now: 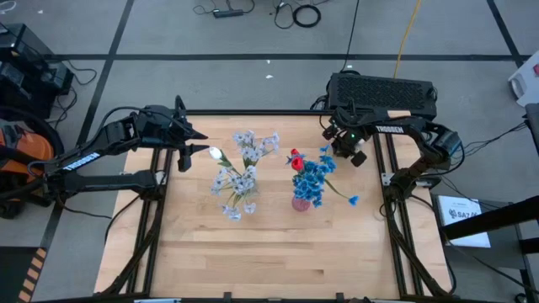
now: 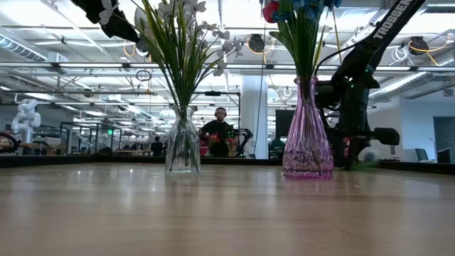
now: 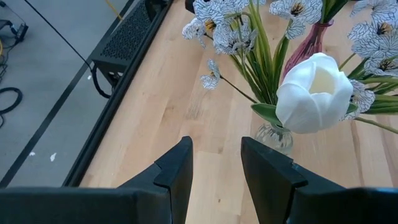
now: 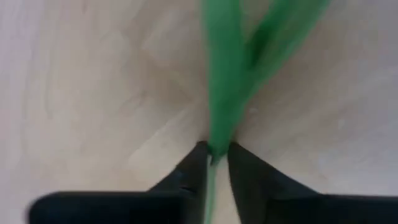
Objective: Sort flowers into vase by color
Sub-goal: Put the white flower into the transparent vase
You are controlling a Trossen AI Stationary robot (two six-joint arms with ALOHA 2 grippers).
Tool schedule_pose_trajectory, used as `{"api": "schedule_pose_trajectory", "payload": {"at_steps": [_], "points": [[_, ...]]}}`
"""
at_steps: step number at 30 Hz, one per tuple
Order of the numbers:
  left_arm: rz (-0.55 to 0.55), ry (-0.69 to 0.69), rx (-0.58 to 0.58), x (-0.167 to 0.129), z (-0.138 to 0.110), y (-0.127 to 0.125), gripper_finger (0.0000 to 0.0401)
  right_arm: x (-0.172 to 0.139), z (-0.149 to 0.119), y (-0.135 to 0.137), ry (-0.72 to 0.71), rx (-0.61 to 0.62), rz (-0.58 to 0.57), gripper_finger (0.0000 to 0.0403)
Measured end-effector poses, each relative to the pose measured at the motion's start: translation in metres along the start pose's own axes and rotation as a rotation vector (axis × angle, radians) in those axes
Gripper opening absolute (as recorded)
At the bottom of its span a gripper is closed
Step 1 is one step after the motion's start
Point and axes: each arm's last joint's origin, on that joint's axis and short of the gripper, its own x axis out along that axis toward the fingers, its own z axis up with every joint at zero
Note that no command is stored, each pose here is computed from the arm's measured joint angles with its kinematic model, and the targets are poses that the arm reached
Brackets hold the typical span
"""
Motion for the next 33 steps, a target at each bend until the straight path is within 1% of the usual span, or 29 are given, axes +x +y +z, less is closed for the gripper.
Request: {"api": "schedule_pose_trajectory", "payload": {"at_steps": [2,4,7,9,17,20,22,25,28,33], "points": [[0.001,-0.001,-0.003,0.0,0.0,0.0,0.0143,0.0,0.0,0.0,-0.001,-0.095,-0.004,0.0022],[0.001,-0.005,-0.012,0.0,0.001,0.0,0.0143,0.0,0.0,0.0,-0.003,-0.201,-0.004,0.0008],[0.001,-0.002,-0.048,0.001,0.001,0.0,0.0143,0.0,-0.001,-0.001,-0.004,-0.384,-0.006,0.0015],[0.0,0.001,-0.085,0.002,0.001,0.001,0.0143,-0.001,-0.001,-0.001,0.005,-0.471,-0.003,0.0016],[0.012,0.003,-0.334,0.003,0.001,0.001,0.0143,-0.019,-0.011,-0.006,-0.041,-0.787,0.05,0.0003],[0.01,0.003,-0.4,0.003,0.001,0.0,0.0143,-0.039,-0.019,-0.006,-0.078,-0.931,0.147,0.0002],[-0.005,0.004,-0.438,0.003,0.002,-0.003,0.0143,-0.056,-0.026,-0.012,-0.102,-1.01,0.196,0.0002],[-0.025,0.006,-0.503,0.003,0.003,-0.008,0.0143,-0.087,-0.036,-0.022,-0.167,-1.106,0.344,0.0002],[-0.042,-0.021,-0.548,0.004,0.007,-0.015,0.0143,-0.122,-0.044,-0.04,-0.239,-1.16,0.512,0.0002],[-0.106,-0.1,-0.542,0.003,0.017,-0.031,0.0143,-0.174,-0.051,-0.082,-0.349,-1.191,0.818,0.0002]]}}
